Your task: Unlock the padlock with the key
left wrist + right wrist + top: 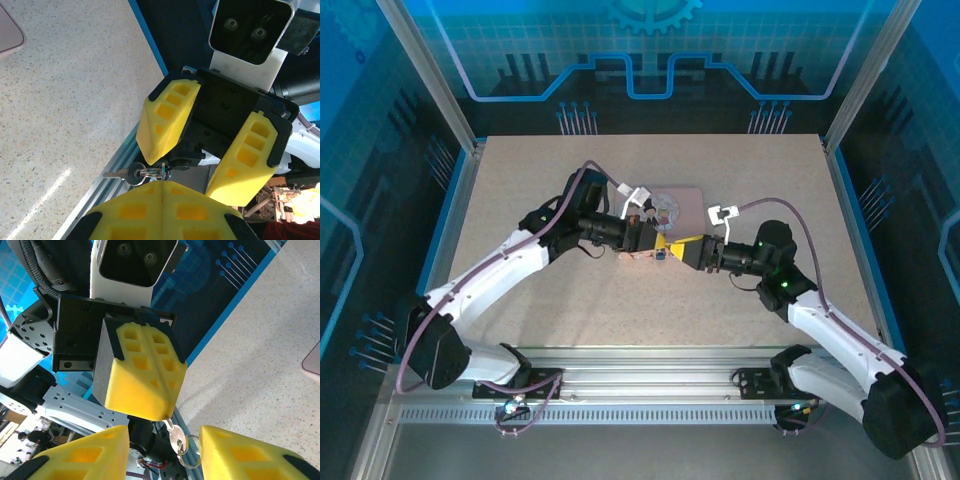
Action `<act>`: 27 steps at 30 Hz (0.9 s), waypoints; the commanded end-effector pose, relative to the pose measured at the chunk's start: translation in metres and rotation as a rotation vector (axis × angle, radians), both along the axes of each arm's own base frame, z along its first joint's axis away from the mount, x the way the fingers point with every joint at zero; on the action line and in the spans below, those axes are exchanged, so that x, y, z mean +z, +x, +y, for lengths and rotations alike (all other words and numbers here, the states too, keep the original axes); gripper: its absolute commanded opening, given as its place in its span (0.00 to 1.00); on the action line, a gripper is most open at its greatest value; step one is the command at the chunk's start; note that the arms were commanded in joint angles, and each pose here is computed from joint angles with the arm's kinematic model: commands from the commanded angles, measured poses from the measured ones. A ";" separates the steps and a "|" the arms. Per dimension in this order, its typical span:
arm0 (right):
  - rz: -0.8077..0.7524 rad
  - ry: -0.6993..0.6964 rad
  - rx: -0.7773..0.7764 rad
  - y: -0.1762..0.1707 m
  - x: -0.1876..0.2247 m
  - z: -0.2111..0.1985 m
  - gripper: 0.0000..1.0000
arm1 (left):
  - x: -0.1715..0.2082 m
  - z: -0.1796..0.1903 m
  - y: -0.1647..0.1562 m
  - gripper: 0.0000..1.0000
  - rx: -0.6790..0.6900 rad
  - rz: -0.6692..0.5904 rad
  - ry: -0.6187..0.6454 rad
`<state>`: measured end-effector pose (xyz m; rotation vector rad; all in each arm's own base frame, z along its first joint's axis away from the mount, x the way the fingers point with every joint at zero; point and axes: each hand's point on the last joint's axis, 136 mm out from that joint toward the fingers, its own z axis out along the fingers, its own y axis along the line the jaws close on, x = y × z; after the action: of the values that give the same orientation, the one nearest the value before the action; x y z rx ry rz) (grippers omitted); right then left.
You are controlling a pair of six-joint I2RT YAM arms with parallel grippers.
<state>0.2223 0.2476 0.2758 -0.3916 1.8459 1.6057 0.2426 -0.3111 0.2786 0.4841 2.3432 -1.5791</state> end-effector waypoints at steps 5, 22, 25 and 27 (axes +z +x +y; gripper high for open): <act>-0.072 0.019 0.043 -0.007 0.021 0.008 0.32 | 0.017 0.002 -0.012 0.00 -0.026 -0.042 -0.045; -0.111 0.007 0.063 -0.015 0.023 0.008 0.00 | 0.022 0.002 -0.017 0.00 -0.044 -0.059 -0.070; -0.123 -0.002 0.057 -0.016 0.023 0.007 0.00 | 0.024 0.001 -0.017 0.00 -0.048 -0.064 -0.081; -0.127 -0.006 0.064 -0.018 0.023 0.009 0.00 | 0.025 0.000 -0.018 0.00 -0.053 -0.064 -0.084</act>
<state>0.2133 0.2521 0.2840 -0.4736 1.8145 1.5869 0.2332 -0.3095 0.2935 0.5331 2.2726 -1.6134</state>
